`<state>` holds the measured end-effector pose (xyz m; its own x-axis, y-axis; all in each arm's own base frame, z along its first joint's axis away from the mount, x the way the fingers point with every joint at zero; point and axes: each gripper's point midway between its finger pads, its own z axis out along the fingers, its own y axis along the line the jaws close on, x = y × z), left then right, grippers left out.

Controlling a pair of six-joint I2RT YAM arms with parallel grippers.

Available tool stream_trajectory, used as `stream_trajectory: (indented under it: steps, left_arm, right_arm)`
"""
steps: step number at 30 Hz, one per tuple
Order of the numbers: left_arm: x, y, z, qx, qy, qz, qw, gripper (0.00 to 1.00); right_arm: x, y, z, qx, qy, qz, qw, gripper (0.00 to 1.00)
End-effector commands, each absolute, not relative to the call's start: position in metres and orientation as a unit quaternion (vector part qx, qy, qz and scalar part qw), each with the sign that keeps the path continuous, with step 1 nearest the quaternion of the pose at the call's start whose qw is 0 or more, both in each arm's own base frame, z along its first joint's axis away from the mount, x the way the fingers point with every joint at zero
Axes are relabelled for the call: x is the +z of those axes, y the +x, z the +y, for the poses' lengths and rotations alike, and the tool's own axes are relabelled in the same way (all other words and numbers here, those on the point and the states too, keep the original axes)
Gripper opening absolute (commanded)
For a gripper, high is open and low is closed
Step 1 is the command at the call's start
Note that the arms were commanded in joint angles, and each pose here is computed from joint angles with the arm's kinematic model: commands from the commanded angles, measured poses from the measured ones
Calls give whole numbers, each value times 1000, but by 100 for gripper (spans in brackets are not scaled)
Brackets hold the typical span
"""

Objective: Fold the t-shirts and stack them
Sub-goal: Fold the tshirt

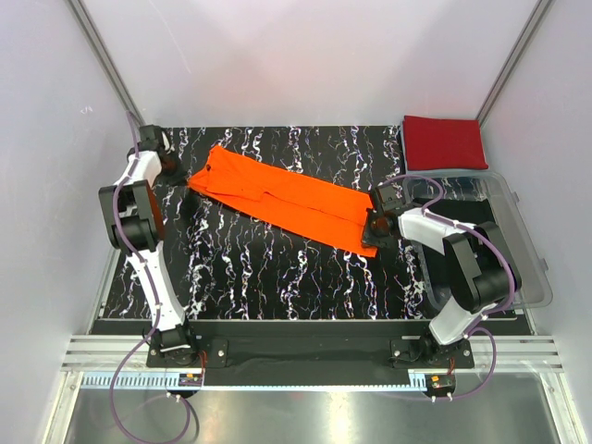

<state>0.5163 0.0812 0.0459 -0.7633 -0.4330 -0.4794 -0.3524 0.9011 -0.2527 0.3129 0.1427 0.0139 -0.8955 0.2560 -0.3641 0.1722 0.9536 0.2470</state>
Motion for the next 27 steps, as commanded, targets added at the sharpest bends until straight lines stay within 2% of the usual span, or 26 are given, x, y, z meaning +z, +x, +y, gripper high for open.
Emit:
stream_trajectory:
  steps: [1,8,13,15,25,27]
  left_arm:
    - [59,538,102,-38,-194,929,313,0]
    - [51,540,99,-35,-154,938,309,0]
    - [50,538,103,13,-140,941,306,4]
    - [52,539,110,40,-152,938,308,0]
    - [79,565,118,103,-145,922,345,0]
    - [82,567,119,109,-146,919,349,5]
  right_arm:
    - [-1,301,130,64,99,977,176,4]
    - [-3,304,127,52,97,979,172,2]
    - [-2,304,129,56,92,980,170,2]
    - [-2,303,129,57,89,980,170,2]
    - [-1,305,135,72,84,979,169,1]
    - [-1,306,138,80,83,979,170,1]
